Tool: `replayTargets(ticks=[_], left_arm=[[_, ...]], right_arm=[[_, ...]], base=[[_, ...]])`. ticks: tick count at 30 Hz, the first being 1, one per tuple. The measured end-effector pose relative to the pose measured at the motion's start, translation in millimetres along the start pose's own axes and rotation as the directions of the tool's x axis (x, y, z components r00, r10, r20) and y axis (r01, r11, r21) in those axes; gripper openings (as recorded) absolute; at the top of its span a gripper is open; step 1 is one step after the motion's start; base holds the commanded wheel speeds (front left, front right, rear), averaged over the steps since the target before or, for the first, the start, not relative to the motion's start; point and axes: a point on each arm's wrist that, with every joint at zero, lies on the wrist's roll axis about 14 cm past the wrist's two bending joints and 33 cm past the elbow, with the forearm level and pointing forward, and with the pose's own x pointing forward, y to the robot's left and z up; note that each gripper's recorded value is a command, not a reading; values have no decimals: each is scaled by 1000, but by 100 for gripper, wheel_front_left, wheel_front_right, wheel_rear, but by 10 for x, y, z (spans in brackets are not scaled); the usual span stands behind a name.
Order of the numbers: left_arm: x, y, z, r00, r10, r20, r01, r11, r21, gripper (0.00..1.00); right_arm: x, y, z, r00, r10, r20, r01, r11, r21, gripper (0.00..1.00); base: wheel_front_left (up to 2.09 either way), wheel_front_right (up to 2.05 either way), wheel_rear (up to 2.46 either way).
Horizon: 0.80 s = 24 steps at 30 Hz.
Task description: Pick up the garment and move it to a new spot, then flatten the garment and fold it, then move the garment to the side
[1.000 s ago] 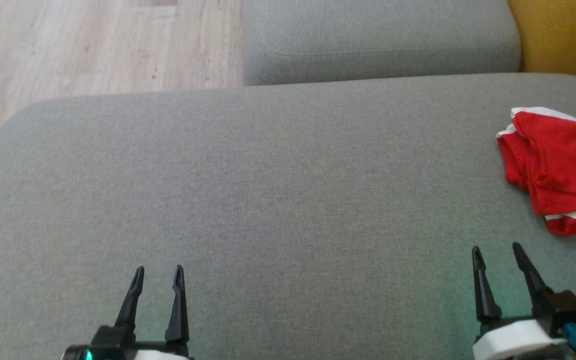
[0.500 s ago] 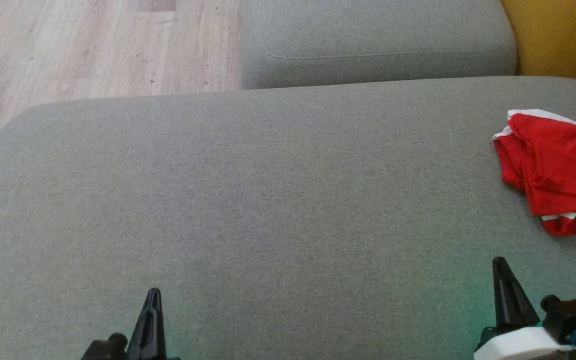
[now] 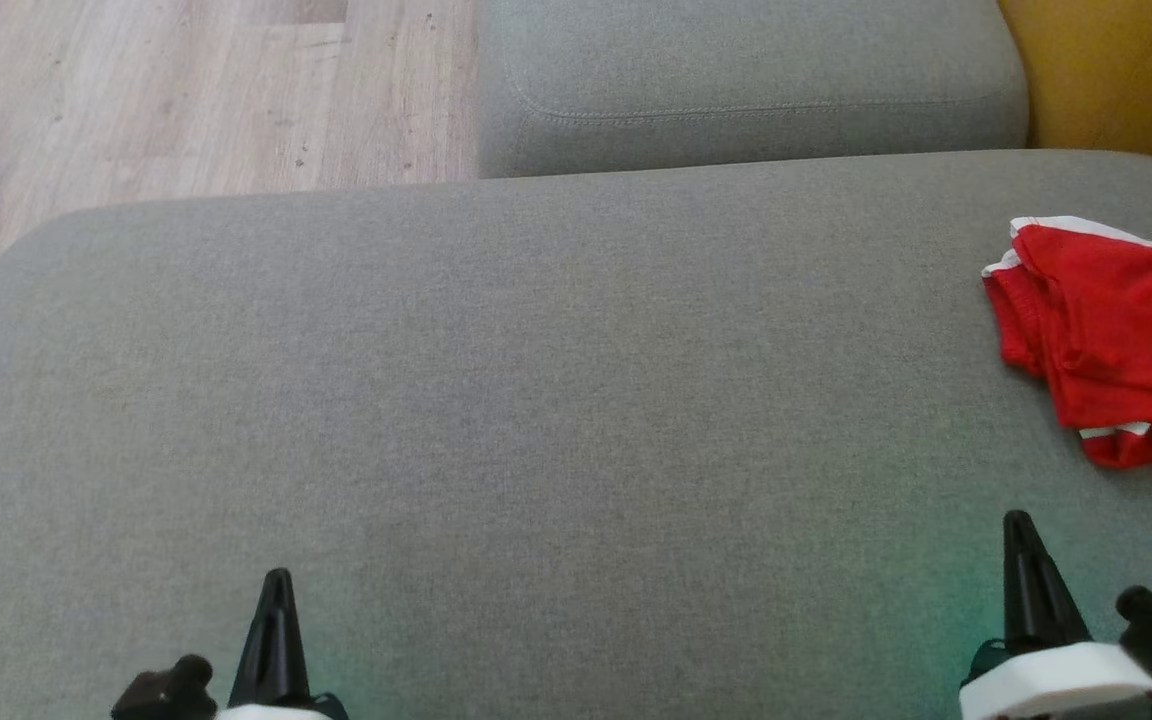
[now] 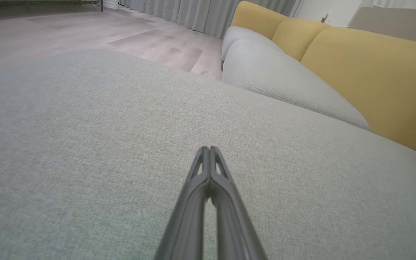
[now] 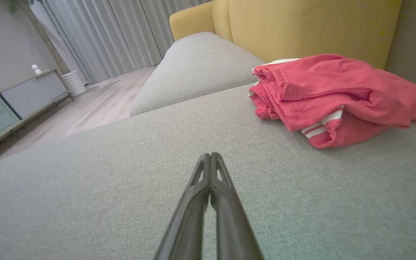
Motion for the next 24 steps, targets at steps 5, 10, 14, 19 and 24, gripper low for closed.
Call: replayTargets(ticks=[5, 10, 14, 19, 24], left_arm=[[5, 26, -3, 1000, 13, -7, -13, 998, -58, 0], [30, 26, 9, 1000, 13, -13, -15, 993, -116, 0], [59, 26, 39, 1000, 16, -10, -17, 989, -149, 0], [72, 62, 57, 1000, 28, -12, -30, 978, -207, 0], [86, 72, 68, 999, 31, -15, -33, 963, -266, 0]], right_arm=[[36, -11, 41, 1000, -10, 6, 10, 998, 64, 0], [35, -34, 37, 1000, -23, 2, 22, 992, 128, 0], [36, -49, 38, 1000, -30, 0, 30, 986, 164, 0], [67, -59, 68, 999, -38, 2, 36, 973, 228, 0], [83, -71, 85, 999, -45, 2, 42, 956, 290, 0]], base=[[0, 0, 0], [0, 0, 0], [0, 0, 0], [0, 0, 0], [0, 0, 0]])
